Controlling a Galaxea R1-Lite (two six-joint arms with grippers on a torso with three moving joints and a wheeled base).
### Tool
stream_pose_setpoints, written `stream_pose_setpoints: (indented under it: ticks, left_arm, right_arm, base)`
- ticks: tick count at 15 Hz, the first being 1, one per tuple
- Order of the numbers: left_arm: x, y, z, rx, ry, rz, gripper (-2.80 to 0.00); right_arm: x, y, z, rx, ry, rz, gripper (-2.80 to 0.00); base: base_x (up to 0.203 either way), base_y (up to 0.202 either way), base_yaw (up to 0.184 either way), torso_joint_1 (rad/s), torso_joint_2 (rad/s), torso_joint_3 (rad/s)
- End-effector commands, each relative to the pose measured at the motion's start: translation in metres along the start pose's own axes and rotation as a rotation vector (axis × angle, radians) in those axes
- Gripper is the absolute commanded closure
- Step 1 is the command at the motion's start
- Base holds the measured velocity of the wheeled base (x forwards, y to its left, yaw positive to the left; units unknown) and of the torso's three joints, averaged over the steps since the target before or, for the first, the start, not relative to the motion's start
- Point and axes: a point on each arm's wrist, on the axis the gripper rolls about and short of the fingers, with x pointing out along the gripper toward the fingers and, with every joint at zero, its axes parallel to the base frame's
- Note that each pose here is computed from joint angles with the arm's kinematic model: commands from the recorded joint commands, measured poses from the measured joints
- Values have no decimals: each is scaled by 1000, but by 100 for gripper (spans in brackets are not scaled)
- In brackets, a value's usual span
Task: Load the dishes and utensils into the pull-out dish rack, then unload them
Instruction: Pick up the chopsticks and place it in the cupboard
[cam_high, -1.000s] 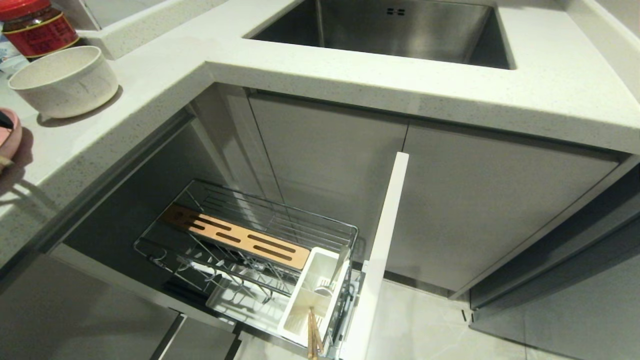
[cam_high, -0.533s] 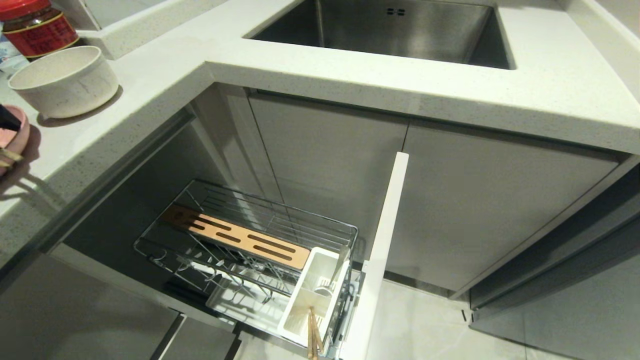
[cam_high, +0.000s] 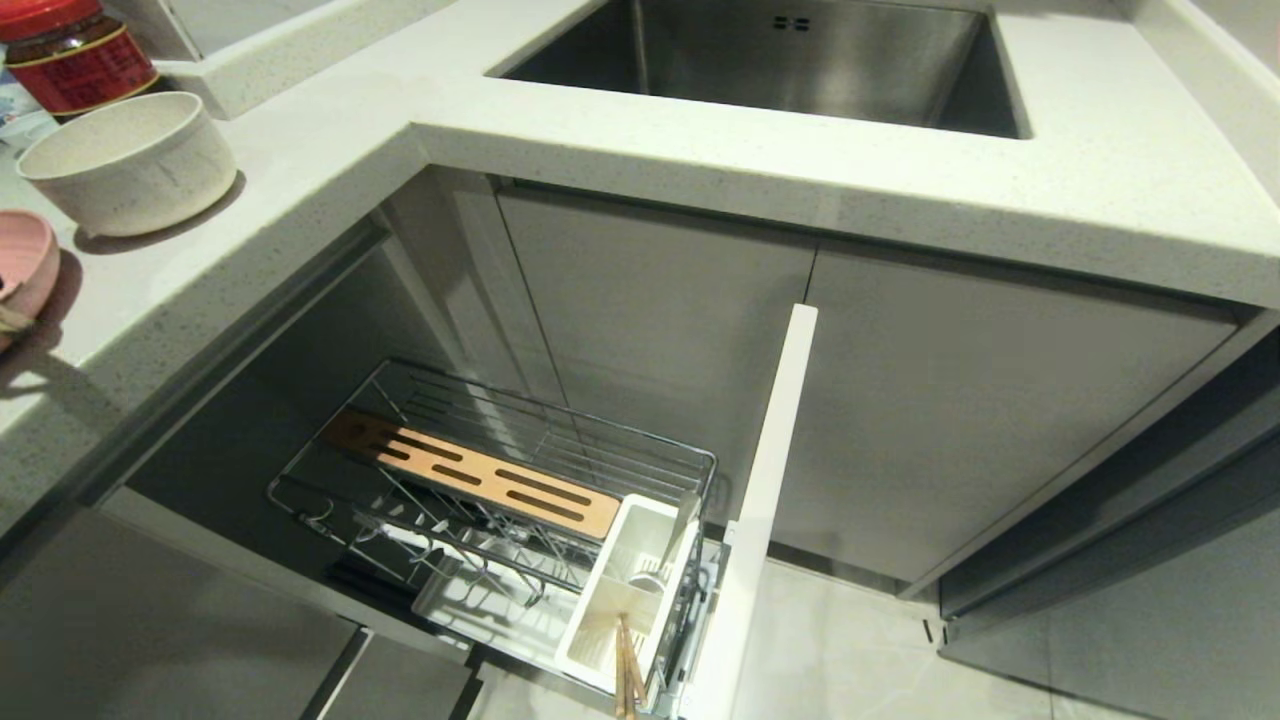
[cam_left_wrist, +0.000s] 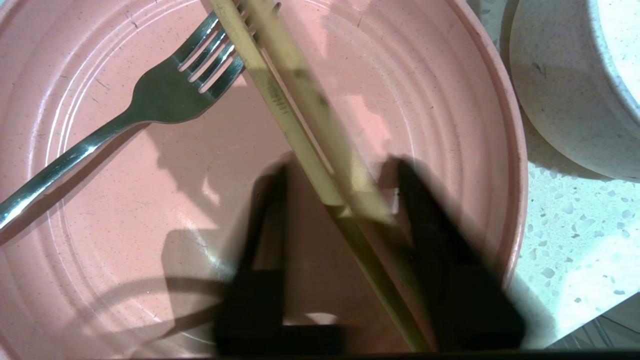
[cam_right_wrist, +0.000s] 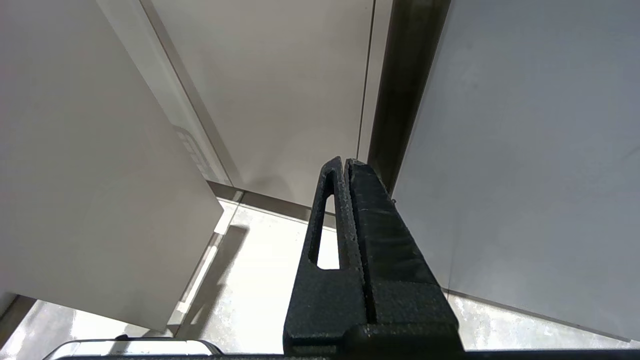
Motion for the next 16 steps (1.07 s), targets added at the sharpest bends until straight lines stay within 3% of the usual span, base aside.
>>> stream_pose_setpoints:
  ticks: [1,6,8,11,14,16]
  left_arm:
    - [-1,1,0,-2,-1,2,0]
    - [-6,2,2,-10,-19,-4,0]
    - [-24,9,5,-34,-69,-26,0]
    - [-66,23,9,-120,-178,-98,0]
    - [-109,31,5,-199,-246,-324,0]
    - [-128,36,0,-225,-229,-491,0]
  right_arm:
    - [2,0,-8,0,27,0,0]
    - [2,0,-8,0,27,-1,0]
    - [2,0,-7,0,26,1,0]
    - [2,0,-7,0,27,-1,0]
    - [2,0,-8,0,27,0,0]
    - [2,0,-7,0,26,-1,0]
  base:
    - [0,0,0,0,0,0]
    - [0,0,0,0,0,0]
    - [0,0,0,0,0,0]
    - [0,0,0,0,0,0]
    - [0,0,0,0,0,0]
    - [0,0,0,0,0,0]
